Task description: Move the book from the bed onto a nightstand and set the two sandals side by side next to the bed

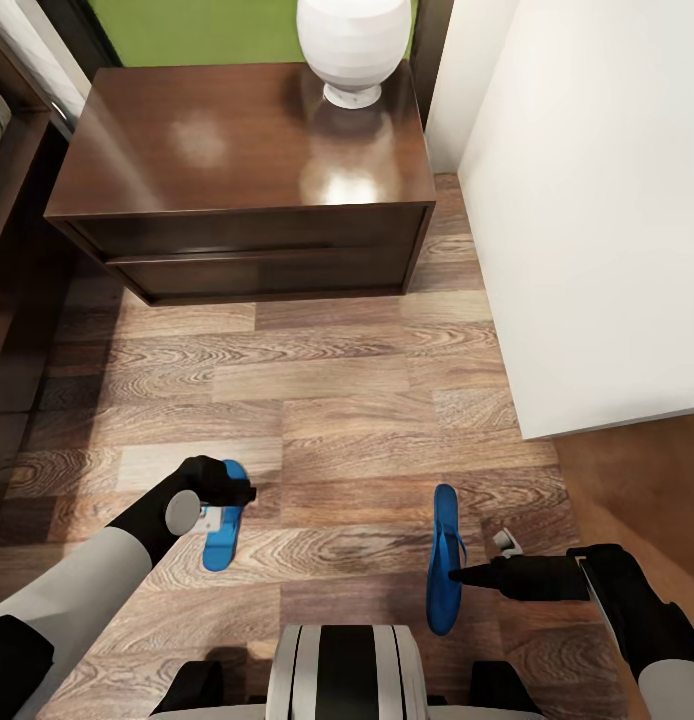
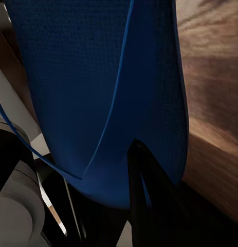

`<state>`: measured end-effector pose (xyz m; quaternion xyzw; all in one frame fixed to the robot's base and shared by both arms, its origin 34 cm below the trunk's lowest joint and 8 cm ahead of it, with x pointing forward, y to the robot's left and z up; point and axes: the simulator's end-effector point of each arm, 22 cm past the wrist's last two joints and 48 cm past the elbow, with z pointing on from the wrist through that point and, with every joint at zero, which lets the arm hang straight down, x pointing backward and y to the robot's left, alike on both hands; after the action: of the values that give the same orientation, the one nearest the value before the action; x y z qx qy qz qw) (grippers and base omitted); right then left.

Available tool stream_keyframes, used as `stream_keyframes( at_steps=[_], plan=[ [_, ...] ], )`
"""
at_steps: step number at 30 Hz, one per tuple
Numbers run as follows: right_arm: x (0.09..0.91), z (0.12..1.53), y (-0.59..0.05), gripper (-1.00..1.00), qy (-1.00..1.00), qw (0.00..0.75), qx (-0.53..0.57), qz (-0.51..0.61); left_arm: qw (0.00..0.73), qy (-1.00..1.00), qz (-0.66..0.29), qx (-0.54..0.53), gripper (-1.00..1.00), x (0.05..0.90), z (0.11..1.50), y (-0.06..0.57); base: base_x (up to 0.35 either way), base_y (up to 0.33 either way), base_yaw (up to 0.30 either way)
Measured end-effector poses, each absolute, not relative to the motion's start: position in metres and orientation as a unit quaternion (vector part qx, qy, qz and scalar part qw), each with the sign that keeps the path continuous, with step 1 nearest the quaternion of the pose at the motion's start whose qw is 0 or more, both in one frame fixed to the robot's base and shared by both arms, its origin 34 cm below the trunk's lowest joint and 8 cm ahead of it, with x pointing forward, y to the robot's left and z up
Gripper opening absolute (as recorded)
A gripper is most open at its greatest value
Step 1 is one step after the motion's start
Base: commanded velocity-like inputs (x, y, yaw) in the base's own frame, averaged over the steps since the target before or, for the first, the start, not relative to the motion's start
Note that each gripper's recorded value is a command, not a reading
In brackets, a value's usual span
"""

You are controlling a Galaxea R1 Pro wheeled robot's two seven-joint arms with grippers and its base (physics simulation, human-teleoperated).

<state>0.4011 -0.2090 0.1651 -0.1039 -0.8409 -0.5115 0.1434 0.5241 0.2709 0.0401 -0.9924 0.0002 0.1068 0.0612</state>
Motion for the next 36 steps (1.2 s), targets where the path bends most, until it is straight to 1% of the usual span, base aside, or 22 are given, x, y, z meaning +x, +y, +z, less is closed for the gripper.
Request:
stream_keyframes(
  at_steps=[8,18,19,36],
  plan=[
    [0.401,0.165,-0.209,-1.0,-0.841,0.144,-0.104,-0.511,0.064,-0.021,0.069,-0.995,1.0,0.538,0.036,0.272,0.0,0.0,0.0],
    [0.401,0.165,-0.209,-1.0,-0.841,0.144,-0.104,-0.511,0.058,-0.026,0.065,-0.996,1.0,0.54,0.036,0.268,0.0,0.0,0.0],
    [0.401,0.165,-0.21,-1.0,-0.841,0.144,-0.104,-0.511,0.057,-0.026,0.065,-0.996,-1.0,0.54,0.036,0.268,0.0,0.0,0.0],
    [0.401,0.165,-0.209,-1.0,-0.841,0.143,-0.103,-0.511,0.058,-0.024,0.065,-0.996,-1.0,0.54,0.035,0.268,0.0,0.0,0.0]
  ],
)
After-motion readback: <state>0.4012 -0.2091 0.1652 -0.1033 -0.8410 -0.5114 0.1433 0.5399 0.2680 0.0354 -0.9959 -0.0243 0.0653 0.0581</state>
